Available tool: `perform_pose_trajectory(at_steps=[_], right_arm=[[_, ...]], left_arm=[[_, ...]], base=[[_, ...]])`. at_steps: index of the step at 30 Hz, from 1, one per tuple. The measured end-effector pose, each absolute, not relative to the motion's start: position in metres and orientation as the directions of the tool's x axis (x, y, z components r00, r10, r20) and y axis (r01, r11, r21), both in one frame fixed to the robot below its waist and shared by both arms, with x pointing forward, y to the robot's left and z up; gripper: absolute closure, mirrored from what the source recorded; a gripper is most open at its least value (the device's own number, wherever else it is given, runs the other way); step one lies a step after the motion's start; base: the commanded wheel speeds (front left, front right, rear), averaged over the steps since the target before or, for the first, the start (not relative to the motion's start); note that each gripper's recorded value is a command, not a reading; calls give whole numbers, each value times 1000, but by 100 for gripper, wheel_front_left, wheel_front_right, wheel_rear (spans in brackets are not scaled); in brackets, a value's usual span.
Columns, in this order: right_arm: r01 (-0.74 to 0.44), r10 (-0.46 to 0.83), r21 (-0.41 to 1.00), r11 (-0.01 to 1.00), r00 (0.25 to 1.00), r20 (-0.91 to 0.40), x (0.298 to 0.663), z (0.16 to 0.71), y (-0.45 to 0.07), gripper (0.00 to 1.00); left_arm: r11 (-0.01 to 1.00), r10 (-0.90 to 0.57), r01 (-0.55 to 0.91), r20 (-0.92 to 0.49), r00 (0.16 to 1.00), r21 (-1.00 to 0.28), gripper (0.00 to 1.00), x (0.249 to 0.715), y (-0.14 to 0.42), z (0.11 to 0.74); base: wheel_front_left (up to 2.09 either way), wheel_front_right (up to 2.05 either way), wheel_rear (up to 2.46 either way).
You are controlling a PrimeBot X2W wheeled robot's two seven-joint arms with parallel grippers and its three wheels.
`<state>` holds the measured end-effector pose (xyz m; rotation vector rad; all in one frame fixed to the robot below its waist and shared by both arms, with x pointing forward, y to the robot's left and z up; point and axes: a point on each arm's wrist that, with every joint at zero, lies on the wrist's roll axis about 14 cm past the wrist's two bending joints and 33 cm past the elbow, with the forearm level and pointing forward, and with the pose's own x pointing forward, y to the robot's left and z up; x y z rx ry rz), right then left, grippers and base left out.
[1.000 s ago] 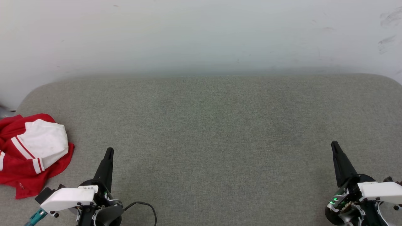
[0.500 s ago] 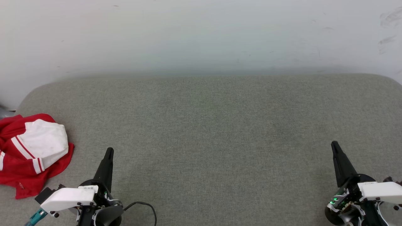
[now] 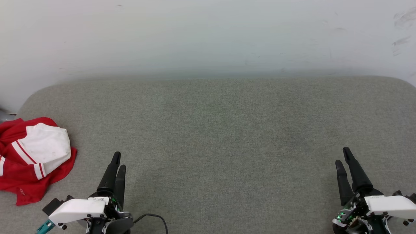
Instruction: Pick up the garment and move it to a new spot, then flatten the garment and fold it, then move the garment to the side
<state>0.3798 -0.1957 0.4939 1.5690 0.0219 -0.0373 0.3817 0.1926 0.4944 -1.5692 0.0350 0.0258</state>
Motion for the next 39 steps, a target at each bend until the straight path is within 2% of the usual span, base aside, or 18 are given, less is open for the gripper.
perform_pose_trajectory(at_steps=[13, 20, 25, 30, 32, 33, 39], right_arm=[[-6, -12, 998, 55, 1000, 6, 381, 508, -188, 0], [-14, -16, 987, 157, 1000, 17, 380, 510, -187, 0], [-27, -25, 941, 338, 999, 38, 381, 517, -192, 0], [-31, -29, 855, 517, 998, 54, 381, 521, -194, 0], [-34, -27, 841, 540, 998, 58, 381, 522, -193, 0], [-43, -17, 804, 593, 998, 66, 381, 525, -191, 0], [-63, 14, 691, 720, 997, 76, 382, 530, -186, 0]], left_arm=[[36, -1, 19, 19, 1000, -999, 0, 385, 186, 513], [150, 0, 49, 49, 999, -987, 0, 386, 185, 523], [294, 17, 75, 84, 996, -953, 0, 386, 190, 533], [383, 38, 76, 97, 995, -921, 0, 385, 192, 536], [399, 44, 72, 98, 994, -914, 0, 384, 193, 536], [437, 51, 70, 102, 993, -897, 0, 384, 196, 537], [585, 34, 71, 112, 993, -808, 0, 383, 192, 538]], base=[[0, 0, 0], [0, 0, 0], [0, 0, 0], [0, 0, 0], [0, 0, 0], [0, 0, 0], [0, 0, 0]])
